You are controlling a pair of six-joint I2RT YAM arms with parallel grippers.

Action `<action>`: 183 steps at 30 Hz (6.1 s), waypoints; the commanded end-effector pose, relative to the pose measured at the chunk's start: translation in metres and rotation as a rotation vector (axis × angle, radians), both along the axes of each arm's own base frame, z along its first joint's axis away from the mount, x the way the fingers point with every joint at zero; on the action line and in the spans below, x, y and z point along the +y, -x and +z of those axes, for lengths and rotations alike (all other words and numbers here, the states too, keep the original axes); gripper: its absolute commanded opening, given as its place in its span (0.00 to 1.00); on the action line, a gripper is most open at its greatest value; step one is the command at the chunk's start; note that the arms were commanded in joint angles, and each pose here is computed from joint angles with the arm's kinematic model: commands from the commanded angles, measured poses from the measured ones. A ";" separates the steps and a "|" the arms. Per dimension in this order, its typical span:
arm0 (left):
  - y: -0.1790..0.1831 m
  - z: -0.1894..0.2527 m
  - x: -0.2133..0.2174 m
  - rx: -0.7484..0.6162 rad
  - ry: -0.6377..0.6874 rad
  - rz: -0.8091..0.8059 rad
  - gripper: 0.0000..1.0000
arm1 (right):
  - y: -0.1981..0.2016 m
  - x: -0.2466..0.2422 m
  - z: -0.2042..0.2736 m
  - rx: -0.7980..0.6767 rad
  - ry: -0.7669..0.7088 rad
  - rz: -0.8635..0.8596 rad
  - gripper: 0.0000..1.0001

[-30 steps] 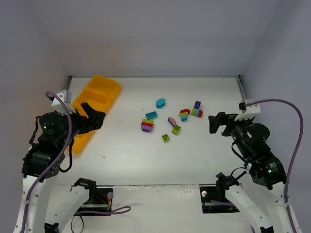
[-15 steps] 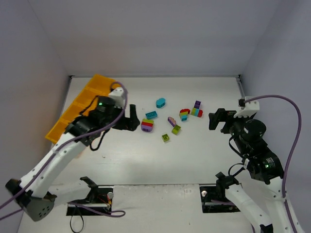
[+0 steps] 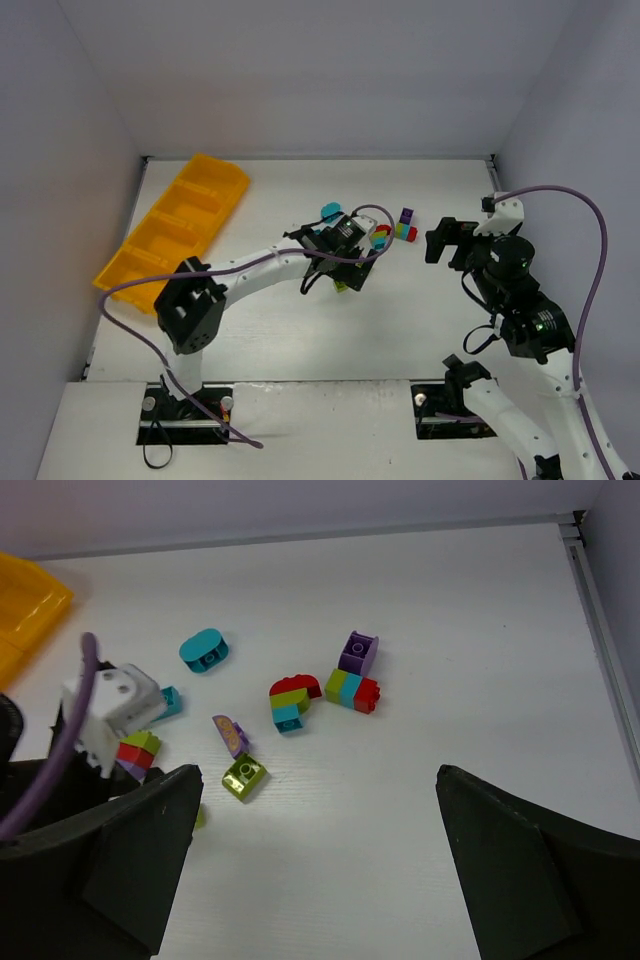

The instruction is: Sort the legos into containers by color

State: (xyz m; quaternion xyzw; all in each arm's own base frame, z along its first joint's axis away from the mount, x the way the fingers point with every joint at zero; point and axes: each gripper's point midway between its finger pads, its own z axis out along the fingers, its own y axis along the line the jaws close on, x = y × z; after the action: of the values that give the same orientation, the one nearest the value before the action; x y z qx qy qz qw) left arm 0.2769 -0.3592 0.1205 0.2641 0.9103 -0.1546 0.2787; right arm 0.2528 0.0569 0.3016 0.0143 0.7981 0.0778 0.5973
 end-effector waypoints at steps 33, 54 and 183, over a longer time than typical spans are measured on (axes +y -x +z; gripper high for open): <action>-0.044 0.038 0.076 -0.157 -0.098 0.287 0.00 | -0.004 0.010 0.014 -0.062 -0.030 0.042 1.00; -0.013 0.060 0.468 -0.012 -0.097 1.513 0.00 | -0.026 0.032 -0.011 0.066 -0.041 0.103 1.00; -0.009 0.035 0.486 0.006 -0.161 1.610 0.73 | -0.015 0.042 -0.051 0.162 -0.049 0.161 1.00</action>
State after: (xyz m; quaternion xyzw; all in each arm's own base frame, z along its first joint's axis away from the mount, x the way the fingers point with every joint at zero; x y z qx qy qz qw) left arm 0.2790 0.1230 0.1216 -0.4575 0.8423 0.1732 0.2263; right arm 0.2594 0.0951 0.2401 -0.0245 0.8557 0.1384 0.4980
